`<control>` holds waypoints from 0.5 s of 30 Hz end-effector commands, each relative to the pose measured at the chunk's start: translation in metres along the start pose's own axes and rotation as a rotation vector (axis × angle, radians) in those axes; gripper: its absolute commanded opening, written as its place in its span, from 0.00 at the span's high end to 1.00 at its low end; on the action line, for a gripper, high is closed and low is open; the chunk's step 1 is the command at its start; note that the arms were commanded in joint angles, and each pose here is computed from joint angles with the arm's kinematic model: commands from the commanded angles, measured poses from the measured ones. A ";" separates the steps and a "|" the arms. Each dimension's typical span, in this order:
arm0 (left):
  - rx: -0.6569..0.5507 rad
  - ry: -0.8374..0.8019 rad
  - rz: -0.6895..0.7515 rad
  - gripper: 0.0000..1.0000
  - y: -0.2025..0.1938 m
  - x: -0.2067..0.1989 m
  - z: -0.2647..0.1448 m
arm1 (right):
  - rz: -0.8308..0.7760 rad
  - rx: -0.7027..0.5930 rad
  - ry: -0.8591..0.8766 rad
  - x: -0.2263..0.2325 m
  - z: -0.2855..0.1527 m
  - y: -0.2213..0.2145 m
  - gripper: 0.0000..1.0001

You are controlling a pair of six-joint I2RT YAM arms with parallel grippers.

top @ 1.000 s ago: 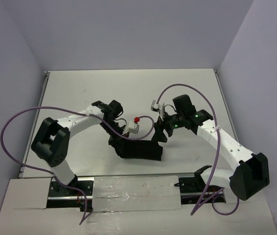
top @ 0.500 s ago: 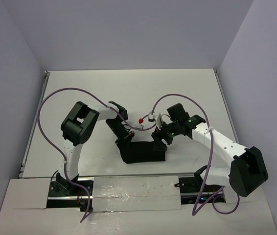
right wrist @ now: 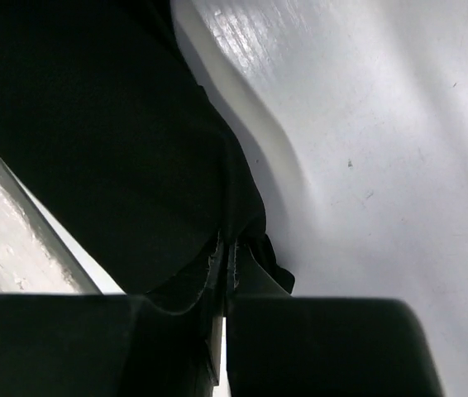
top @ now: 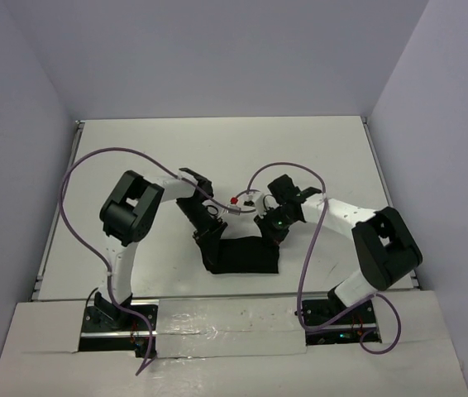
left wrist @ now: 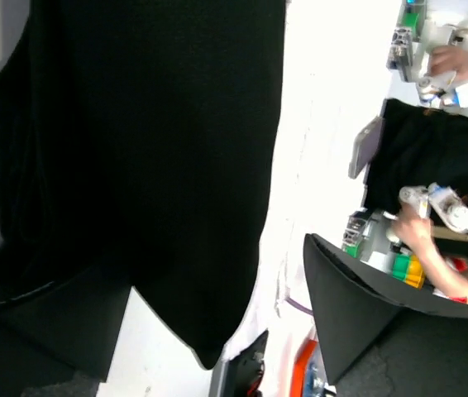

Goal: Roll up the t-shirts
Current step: Place the T-shirt at the center of the board.

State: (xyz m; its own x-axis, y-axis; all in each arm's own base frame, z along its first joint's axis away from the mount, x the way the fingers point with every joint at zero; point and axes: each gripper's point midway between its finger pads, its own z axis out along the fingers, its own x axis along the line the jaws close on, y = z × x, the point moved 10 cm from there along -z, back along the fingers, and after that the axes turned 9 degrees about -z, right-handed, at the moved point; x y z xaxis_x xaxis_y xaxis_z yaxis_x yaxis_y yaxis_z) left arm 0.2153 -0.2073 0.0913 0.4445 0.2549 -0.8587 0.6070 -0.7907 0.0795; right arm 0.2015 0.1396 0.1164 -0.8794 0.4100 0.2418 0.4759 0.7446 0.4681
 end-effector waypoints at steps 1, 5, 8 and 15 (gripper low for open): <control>-0.114 0.187 0.200 0.09 0.022 -0.009 -0.033 | -0.023 -0.028 -0.038 -0.004 -0.005 0.015 1.00; -0.218 0.318 0.155 0.07 0.021 -0.004 -0.067 | 0.017 -0.029 -0.083 -0.015 -0.004 0.027 1.00; -0.323 0.408 0.118 0.01 0.025 -0.005 -0.100 | 0.053 -0.039 -0.114 -0.025 -0.005 0.043 0.92; -0.514 0.721 0.100 0.01 0.023 -0.025 -0.158 | 0.131 -0.196 -0.308 -0.042 -0.033 0.062 0.00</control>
State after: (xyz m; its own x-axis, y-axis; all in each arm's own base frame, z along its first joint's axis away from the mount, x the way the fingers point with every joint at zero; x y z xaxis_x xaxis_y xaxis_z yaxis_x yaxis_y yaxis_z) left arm 0.2996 -0.1465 0.1450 0.6628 0.5537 -0.5040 0.7379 -0.5973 0.3142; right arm 0.2551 0.1592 0.1432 -0.8334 0.5376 0.1284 0.5110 0.6610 0.5495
